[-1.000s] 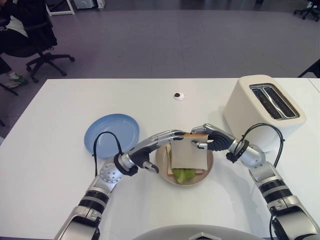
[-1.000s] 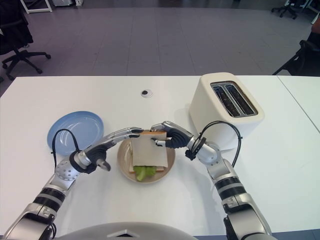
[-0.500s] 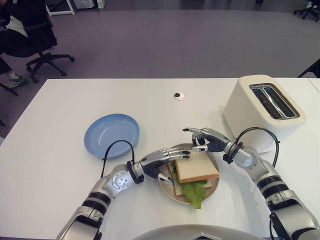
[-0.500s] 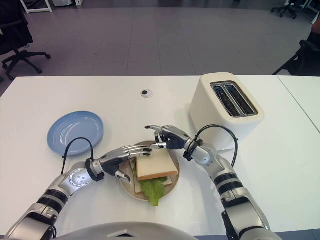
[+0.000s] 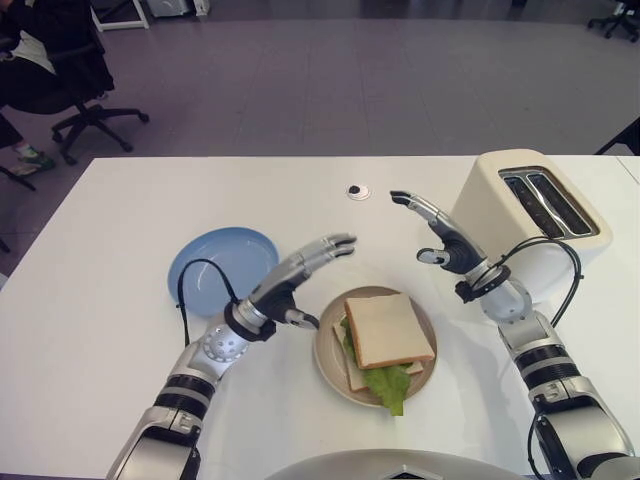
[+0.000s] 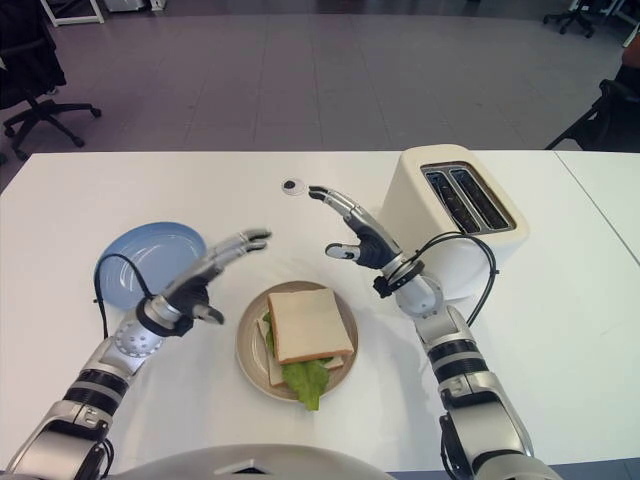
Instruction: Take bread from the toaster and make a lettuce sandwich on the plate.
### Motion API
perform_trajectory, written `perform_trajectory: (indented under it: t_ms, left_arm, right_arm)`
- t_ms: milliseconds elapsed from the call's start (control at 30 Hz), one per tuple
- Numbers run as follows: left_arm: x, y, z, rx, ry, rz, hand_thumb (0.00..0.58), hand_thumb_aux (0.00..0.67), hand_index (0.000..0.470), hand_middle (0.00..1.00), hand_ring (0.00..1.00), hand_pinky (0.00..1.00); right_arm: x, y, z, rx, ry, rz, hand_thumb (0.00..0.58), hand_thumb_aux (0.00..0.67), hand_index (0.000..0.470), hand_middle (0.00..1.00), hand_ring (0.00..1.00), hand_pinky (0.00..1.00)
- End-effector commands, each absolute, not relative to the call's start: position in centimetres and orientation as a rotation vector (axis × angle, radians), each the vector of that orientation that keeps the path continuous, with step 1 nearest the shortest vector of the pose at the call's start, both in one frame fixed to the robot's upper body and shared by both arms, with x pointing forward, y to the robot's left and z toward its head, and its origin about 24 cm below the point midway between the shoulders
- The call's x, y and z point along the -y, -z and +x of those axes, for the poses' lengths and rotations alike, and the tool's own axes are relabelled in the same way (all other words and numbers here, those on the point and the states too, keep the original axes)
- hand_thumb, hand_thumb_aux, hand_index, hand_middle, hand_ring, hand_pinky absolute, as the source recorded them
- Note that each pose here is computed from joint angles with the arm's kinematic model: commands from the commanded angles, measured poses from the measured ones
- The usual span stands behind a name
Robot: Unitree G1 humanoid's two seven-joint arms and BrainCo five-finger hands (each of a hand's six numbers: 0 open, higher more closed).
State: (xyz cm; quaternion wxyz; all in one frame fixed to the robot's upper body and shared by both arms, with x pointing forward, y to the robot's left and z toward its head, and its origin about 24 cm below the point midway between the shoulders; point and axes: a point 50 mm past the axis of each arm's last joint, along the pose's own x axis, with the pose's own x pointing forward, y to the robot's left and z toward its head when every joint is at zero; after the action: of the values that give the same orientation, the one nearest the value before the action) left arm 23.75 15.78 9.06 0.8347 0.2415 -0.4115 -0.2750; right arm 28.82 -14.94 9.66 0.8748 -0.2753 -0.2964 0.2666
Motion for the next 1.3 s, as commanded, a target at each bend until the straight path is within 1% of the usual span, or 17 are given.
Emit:
perform_trajectory:
  t_ms: [33, 67, 100, 133, 167, 233, 300, 367, 433, 500, 600, 800, 933, 1067, 1167, 1267, 1300]
  left_arm:
    - [-15.1, -9.7, 20.6, 0.906, 0.806, 0.326, 0.307, 0.21, 0.147, 0.0, 0.0, 0.0]
    - [-14.9, -9.6, 19.4, 0.891, 0.909, 0.287, 0.579, 0.638, 0.448, 0.1, 0.1, 0.1]
    - [-14.8, -9.4, 18.5, 0.864, 0.995, 0.252, 0.58, 0.67, 0.47, 0.39, 0.39, 0.39]
    - [-14.9, -9.1, 17.7, 0.834, 1.075, 0.232, 0.58, 0.67, 0.47, 0.62, 0.62, 0.62]
    - [-14.9, -8.7, 16.9, 0.801, 1.155, 0.217, 0.58, 0.67, 0.47, 1.0, 1.0, 1.0]
    - [-15.2, -8.0, 15.0, 0.741, 1.326, 0.195, 0.58, 0.67, 0.47, 1.0, 1.0, 1.0]
    - [-15.5, -7.3, 13.8, 0.69, 1.446, 0.19, 0.58, 0.67, 0.47, 1.0, 1.0, 1.0]
    - [-15.8, -6.5, 13.5, 0.635, 1.506, 0.212, 0.58, 0.67, 0.47, 1.0, 1.0, 1.0]
    - [-15.9, -5.7, 13.7, 0.58, 1.536, 0.237, 0.58, 0.67, 0.47, 1.0, 1.0, 1.0]
    - [-16.0, -4.6, 14.1, 0.511, 1.549, 0.284, 0.58, 0.67, 0.47, 1.0, 1.0, 1.0]
    - [-16.0, -3.0, 14.5, 0.423, 1.551, 0.346, 0.58, 0.67, 0.47, 1.0, 1.0, 1.0]
    - [-15.9, -0.1, 15.8, 0.265, 1.522, 0.501, 0.58, 0.67, 0.47, 1.0, 1.0, 1.0]
    - [-16.0, 0.7, 17.2, 0.231, 1.432, 0.583, 0.58, 0.67, 0.47, 1.0, 1.0, 1.0]
    - [-16.0, 1.3, 21.1, 0.213, 1.168, 0.75, 0.58, 0.67, 0.47, 1.0, 1.0, 1.0]
    - [-16.3, 1.2, 24.0, 0.229, 0.932, 0.897, 0.58, 0.67, 0.47, 1.0, 1.0, 1.0]
    - [-16.6, 0.9, 25.7, 0.291, 0.753, 1.005, 0.58, 0.67, 0.47, 1.0, 1.0, 1.0]
    - [-16.5, 0.4, 26.0, 0.334, 0.699, 1.002, 0.57, 0.583, 0.409, 1.0, 1.0, 1.0]
  right_arm:
    - [15.5, -10.4, 27.3, 0.623, -0.659, -0.422, 0.58, 0.67, 0.47, 0.95, 0.95, 0.95]
    - [15.5, -10.3, 26.3, 0.608, -0.747, -0.382, 0.58, 0.67, 0.47, 1.0, 1.0, 1.0]
    - [15.3, -10.2, 25.3, 0.586, -0.841, -0.34, 0.58, 0.67, 0.47, 1.0, 1.0, 1.0]
    - [15.2, -9.8, 23.9, 0.547, -0.962, -0.304, 0.58, 0.67, 0.47, 1.0, 1.0, 1.0]
    - [15.0, -8.9, 21.9, 0.484, -1.134, -0.282, 0.58, 0.67, 0.47, 1.0, 1.0, 1.0]
    - [15.3, -7.4, 17.8, 0.367, -1.448, -0.233, 0.58, 0.67, 0.47, 1.0, 1.0, 1.0]
    - [15.9, -6.8, 15.9, 0.31, -1.604, -0.142, 0.58, 0.67, 0.47, 1.0, 1.0, 1.0]
    - [16.5, -6.1, 14.8, 0.264, -1.698, -0.078, 0.58, 0.67, 0.47, 1.0, 1.0, 1.0]
    - [16.7, -4.8, 14.0, 0.187, -1.765, -0.073, 0.58, 0.67, 0.47, 1.0, 1.0, 1.0]
    - [16.8, -3.3, 13.7, 0.095, -1.785, -0.114, 0.58, 0.67, 0.47, 1.0, 1.0, 1.0]
    - [16.6, -2.0, 13.7, 0.013, -1.785, -0.174, 0.58, 0.67, 0.47, 1.0, 1.0, 1.0]
    - [15.1, 1.2, 15.4, -0.099, -1.675, -0.357, 0.58, 0.67, 0.47, 1.0, 1.0, 1.0]
    - [13.7, 1.3, 18.4, -0.012, -1.472, -0.403, 0.58, 0.67, 0.47, 1.0, 1.0, 1.0]
    - [12.9, 0.5, 22.6, 0.106, -1.155, -0.465, 0.58, 0.67, 0.47, 1.0, 1.0, 1.0]
    - [12.1, 0.1, 23.9, 0.171, -1.041, -0.467, 0.58, 0.67, 0.47, 1.0, 1.0, 1.0]
    - [11.7, -0.7, 24.8, 0.248, -0.947, -0.442, 0.58, 0.67, 0.47, 1.0, 1.0, 1.0]
    - [11.7, -1.2, 25.1, 0.286, -0.908, -0.421, 0.58, 0.67, 0.47, 1.0, 1.0, 1.0]
